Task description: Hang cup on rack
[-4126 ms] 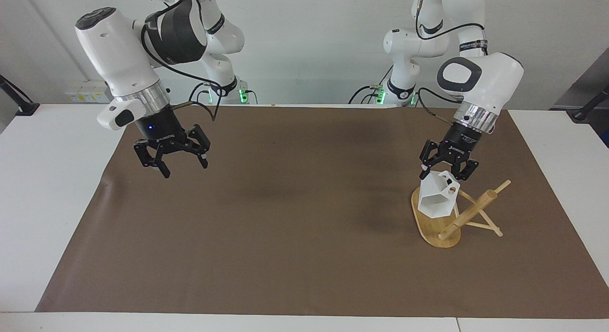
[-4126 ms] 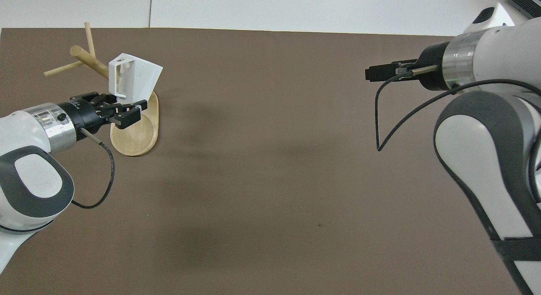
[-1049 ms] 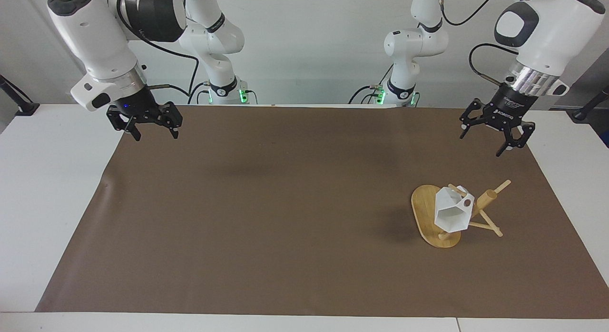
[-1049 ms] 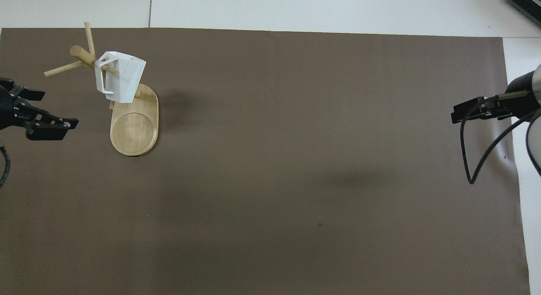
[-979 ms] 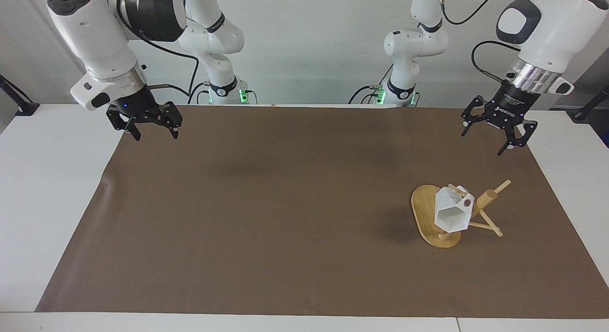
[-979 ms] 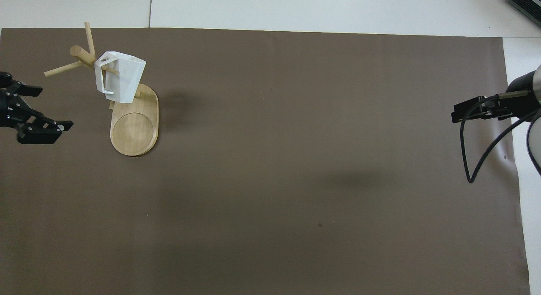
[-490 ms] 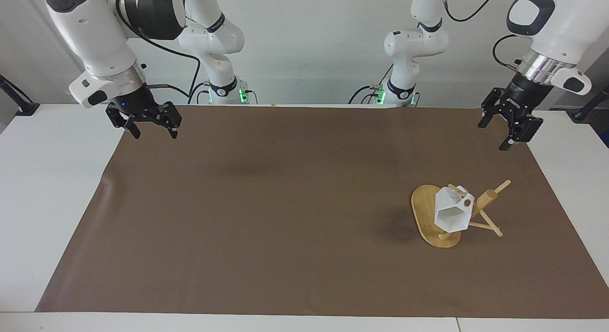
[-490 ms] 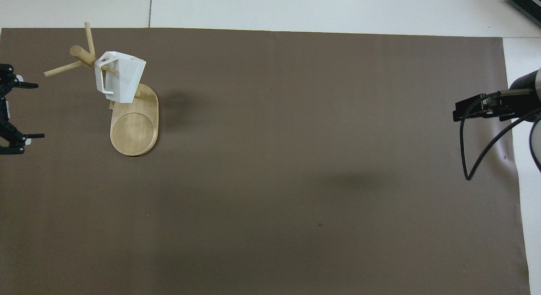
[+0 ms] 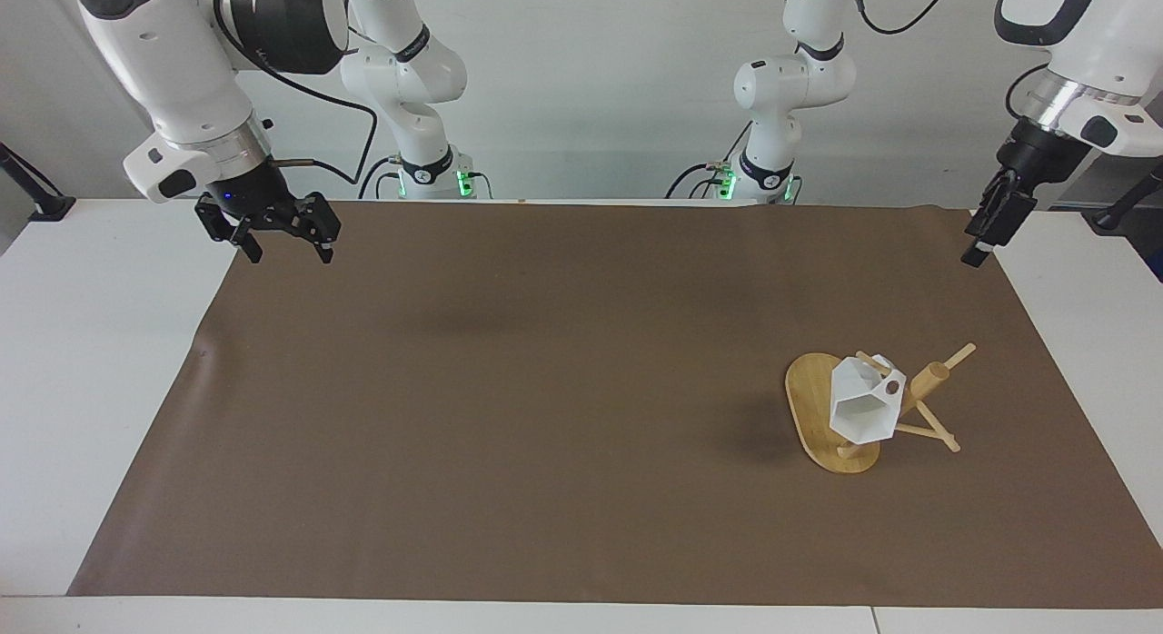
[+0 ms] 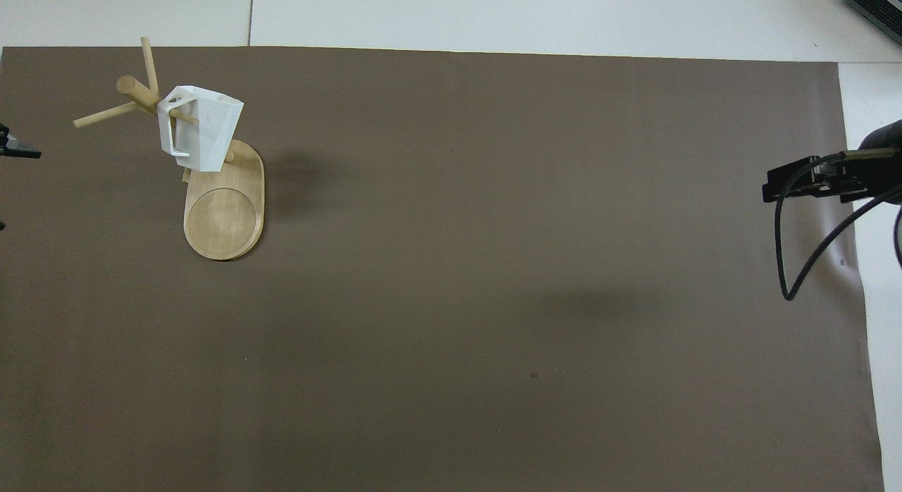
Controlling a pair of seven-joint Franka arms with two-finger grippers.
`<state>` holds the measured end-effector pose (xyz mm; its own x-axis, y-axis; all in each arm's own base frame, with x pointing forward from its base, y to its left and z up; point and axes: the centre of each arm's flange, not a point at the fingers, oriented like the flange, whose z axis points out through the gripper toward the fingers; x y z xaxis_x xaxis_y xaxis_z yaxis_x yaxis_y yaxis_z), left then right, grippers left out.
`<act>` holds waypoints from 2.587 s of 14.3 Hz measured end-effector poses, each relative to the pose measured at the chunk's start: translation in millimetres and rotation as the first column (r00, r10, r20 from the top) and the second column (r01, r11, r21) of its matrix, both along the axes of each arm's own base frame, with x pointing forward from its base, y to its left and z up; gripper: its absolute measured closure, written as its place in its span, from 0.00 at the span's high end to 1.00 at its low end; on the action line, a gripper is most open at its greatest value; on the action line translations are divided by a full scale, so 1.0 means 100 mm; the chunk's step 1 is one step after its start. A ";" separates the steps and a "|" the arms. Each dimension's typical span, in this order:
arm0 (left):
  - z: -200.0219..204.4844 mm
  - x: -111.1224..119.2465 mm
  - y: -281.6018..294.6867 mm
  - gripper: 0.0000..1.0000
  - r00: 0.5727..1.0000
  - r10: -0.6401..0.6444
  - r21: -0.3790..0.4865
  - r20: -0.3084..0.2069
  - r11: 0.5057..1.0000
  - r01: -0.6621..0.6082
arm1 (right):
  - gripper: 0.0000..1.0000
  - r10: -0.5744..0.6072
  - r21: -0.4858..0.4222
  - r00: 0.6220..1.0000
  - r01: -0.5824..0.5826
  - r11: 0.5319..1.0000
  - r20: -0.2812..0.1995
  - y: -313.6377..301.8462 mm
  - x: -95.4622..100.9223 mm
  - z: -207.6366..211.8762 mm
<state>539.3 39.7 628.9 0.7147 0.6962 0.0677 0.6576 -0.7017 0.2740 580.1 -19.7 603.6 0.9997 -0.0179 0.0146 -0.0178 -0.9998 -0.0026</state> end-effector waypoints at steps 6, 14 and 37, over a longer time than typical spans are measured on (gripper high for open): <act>0.07 -0.05 0.03 1.00 0.940 -0.342 0.137 -0.013 0.930 0.341 | 1.00 -0.002 0.000 1.000 0.002 1.000 0.001 -0.01 -0.01 0.01; 0.19 -0.19 -0.40 1.00 0.819 -0.548 0.196 -0.170 0.795 0.573 | 1.00 -0.002 0.000 1.000 0.002 1.000 0.001 -0.01 -0.01 0.01; 0.24 -0.22 -0.75 1.00 0.666 -0.723 0.114 -0.182 0.657 0.745 | 1.00 -0.002 0.000 1.000 0.002 1.000 0.000 -0.01 -0.01 0.01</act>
